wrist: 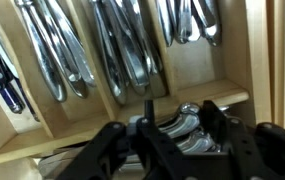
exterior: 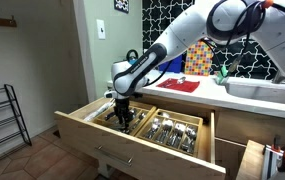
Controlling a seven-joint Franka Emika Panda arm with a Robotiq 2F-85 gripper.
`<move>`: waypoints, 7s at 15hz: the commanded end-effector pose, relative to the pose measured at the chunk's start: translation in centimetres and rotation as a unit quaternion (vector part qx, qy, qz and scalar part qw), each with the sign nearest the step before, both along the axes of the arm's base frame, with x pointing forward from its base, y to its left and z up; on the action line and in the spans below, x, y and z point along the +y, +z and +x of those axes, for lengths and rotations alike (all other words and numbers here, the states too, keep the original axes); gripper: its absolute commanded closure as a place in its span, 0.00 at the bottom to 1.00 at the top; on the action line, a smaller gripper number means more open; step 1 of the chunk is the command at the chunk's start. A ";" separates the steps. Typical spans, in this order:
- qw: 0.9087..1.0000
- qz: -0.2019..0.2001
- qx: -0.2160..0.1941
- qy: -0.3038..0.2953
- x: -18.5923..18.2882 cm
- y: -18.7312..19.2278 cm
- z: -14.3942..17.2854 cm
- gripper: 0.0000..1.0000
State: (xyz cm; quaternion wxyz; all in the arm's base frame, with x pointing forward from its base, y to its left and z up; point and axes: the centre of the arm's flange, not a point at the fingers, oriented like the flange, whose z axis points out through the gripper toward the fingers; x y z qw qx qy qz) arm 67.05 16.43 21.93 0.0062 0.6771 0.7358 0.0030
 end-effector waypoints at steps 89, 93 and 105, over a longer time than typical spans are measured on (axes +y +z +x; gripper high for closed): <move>0.950 -0.062 -0.009 -0.305 -0.1 8.3 -0.2 0.94; 0.941 -0.052 0.007 -0.334 -2.2 7.3 0.0 0.94; 0.952 -0.026 0.031 -0.304 -2.5 5.2 0.0 0.54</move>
